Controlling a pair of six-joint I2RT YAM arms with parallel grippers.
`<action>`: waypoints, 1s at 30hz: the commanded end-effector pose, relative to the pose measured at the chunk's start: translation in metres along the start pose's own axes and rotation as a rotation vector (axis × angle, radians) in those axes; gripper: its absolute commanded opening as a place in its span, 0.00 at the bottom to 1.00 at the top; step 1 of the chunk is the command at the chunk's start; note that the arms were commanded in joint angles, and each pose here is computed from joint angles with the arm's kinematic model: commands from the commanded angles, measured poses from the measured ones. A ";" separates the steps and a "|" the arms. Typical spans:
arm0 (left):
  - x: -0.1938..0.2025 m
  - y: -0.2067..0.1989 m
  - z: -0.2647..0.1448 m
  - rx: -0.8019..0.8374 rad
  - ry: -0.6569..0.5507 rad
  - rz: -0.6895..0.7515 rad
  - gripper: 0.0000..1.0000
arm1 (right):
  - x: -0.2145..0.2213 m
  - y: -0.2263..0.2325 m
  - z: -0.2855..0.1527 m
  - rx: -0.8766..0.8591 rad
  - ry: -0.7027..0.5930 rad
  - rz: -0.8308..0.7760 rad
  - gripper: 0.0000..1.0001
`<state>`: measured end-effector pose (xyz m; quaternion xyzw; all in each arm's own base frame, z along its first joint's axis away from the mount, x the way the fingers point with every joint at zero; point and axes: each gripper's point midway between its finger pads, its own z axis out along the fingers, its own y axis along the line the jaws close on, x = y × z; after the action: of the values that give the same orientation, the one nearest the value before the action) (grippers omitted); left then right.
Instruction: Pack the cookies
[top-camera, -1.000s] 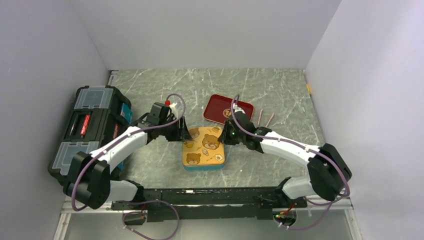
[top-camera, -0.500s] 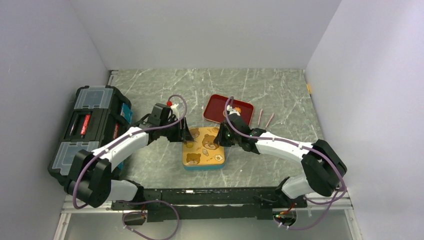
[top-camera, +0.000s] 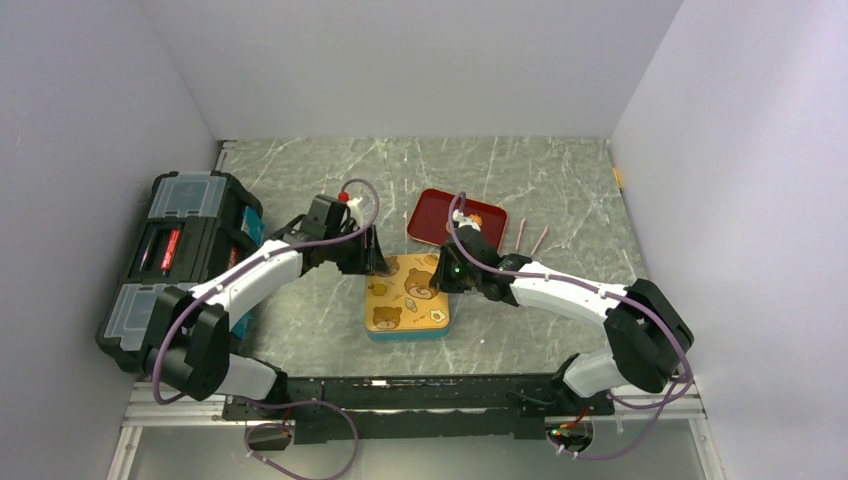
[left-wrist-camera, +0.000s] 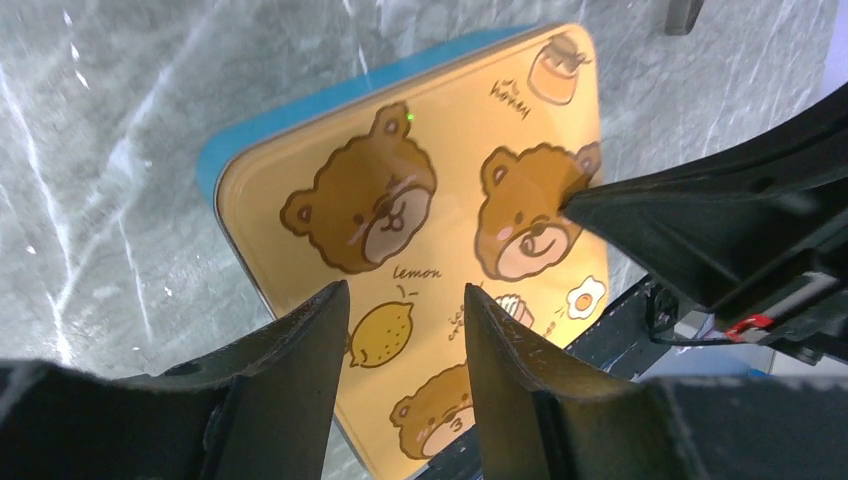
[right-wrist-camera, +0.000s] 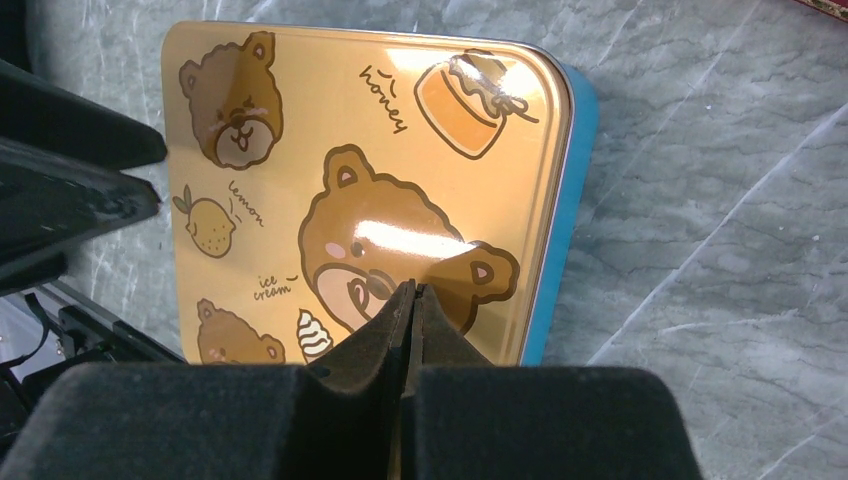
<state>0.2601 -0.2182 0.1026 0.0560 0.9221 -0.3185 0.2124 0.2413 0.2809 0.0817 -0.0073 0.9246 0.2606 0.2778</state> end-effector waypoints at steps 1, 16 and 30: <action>-0.036 -0.017 -0.014 -0.011 -0.067 0.073 0.51 | 0.011 -0.016 -0.001 0.074 0.038 -0.030 0.00; -0.022 0.013 0.002 -0.131 0.005 0.050 0.00 | 0.016 -0.016 0.001 0.067 0.046 -0.028 0.00; 0.019 0.044 0.040 -0.183 0.140 -0.013 0.00 | 0.017 -0.018 0.002 0.078 0.051 -0.030 0.00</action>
<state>0.2899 -0.2285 0.0826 0.0608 0.9334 -0.2895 0.2031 0.2395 0.2822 0.0814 -0.0107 0.9247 0.2600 0.2777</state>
